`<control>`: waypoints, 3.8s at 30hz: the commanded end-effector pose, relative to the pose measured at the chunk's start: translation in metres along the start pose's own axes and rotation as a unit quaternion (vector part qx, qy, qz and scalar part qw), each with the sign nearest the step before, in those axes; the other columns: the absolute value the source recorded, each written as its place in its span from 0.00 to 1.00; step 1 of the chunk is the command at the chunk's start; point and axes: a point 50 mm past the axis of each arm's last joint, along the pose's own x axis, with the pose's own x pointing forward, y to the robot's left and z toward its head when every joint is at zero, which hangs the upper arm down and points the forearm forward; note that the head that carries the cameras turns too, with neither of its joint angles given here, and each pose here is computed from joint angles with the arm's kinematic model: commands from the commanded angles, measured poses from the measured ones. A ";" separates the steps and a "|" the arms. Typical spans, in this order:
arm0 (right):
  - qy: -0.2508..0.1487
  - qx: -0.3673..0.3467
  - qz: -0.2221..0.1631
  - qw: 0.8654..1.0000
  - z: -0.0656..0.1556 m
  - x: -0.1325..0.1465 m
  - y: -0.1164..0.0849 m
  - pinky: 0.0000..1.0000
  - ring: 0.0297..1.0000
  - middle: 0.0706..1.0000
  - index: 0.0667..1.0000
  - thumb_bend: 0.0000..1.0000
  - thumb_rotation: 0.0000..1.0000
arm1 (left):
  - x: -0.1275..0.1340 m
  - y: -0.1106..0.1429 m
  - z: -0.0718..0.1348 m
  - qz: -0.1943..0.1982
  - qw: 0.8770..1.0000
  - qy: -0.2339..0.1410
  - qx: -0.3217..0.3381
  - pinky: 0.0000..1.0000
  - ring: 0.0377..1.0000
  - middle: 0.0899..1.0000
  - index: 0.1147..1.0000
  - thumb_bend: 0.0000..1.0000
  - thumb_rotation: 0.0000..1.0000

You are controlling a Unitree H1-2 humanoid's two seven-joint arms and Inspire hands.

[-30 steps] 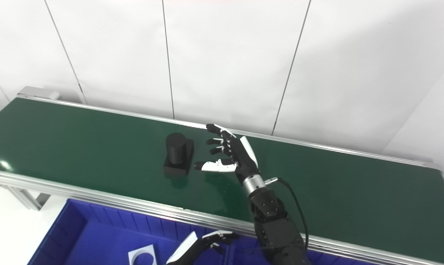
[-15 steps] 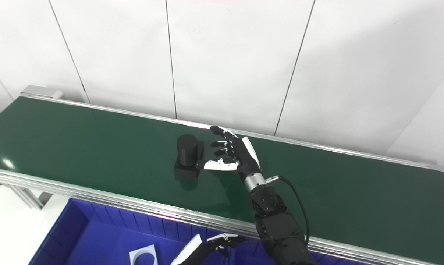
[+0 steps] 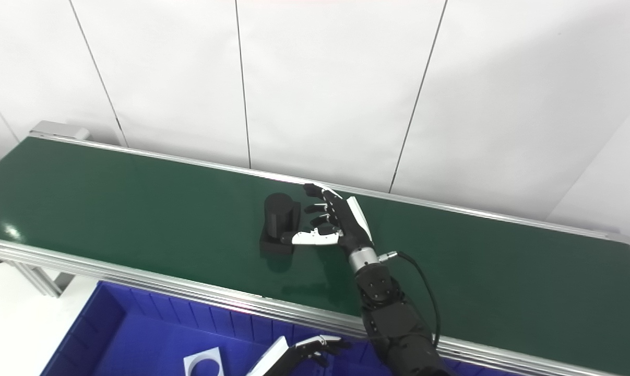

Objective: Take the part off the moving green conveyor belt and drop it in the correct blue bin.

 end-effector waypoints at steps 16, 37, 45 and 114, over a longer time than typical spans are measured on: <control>-0.057 -0.013 -0.007 0.998 0.033 0.019 -0.007 0.56 0.69 0.83 0.79 1.00 0.20 | 0.002 0.003 0.011 0.009 0.999 -0.034 -0.004 0.65 0.77 0.81 0.77 1.00 0.15; -0.066 -0.042 -0.038 0.996 0.036 0.019 -0.010 0.32 0.36 0.41 0.47 0.53 0.00 | 0.000 0.007 0.010 0.011 0.999 -0.031 -0.009 0.64 0.77 0.82 0.77 1.00 0.12; -0.092 -0.054 -0.036 0.994 0.040 0.013 -0.015 0.33 0.37 0.40 0.47 0.53 0.00 | 0.000 0.008 0.010 0.011 0.999 -0.030 -0.012 0.64 0.77 0.82 0.77 1.00 0.11; -0.009 -0.057 -0.154 0.986 0.025 -0.300 -0.073 0.30 0.38 0.44 0.49 0.52 0.00 | -0.013 0.098 0.066 0.032 0.994 -0.102 -0.036 0.69 0.77 0.82 0.76 1.00 0.16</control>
